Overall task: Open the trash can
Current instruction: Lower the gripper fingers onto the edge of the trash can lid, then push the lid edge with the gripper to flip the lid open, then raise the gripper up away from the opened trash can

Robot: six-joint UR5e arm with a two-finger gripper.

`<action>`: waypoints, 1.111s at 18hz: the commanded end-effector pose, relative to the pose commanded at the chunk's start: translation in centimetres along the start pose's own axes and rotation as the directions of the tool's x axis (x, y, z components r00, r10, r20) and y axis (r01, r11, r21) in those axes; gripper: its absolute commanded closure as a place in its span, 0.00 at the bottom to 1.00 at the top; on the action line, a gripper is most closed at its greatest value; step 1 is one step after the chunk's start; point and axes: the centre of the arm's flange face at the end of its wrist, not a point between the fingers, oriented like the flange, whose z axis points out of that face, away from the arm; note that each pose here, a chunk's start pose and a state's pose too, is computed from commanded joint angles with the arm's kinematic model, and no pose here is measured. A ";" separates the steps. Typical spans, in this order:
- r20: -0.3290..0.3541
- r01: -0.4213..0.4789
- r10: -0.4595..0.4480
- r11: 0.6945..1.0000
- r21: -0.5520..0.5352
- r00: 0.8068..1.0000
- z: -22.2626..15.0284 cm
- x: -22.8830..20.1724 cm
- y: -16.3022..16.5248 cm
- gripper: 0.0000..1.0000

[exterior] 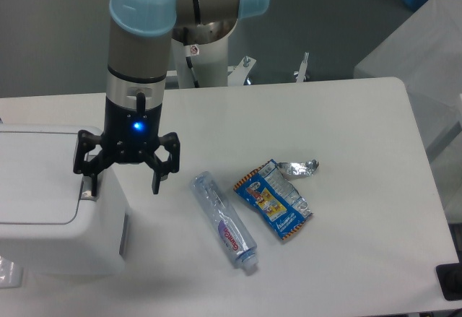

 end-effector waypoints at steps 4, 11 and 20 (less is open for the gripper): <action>0.000 0.000 0.000 1.000 -0.001 1.000 0.1 0.0 0.0 0.00; -0.004 -0.034 0.035 0.998 0.062 0.999 -2.7 0.9 -1.4 0.00; 0.247 -0.260 0.233 0.962 0.085 0.941 -6.4 -2.0 -4.4 0.00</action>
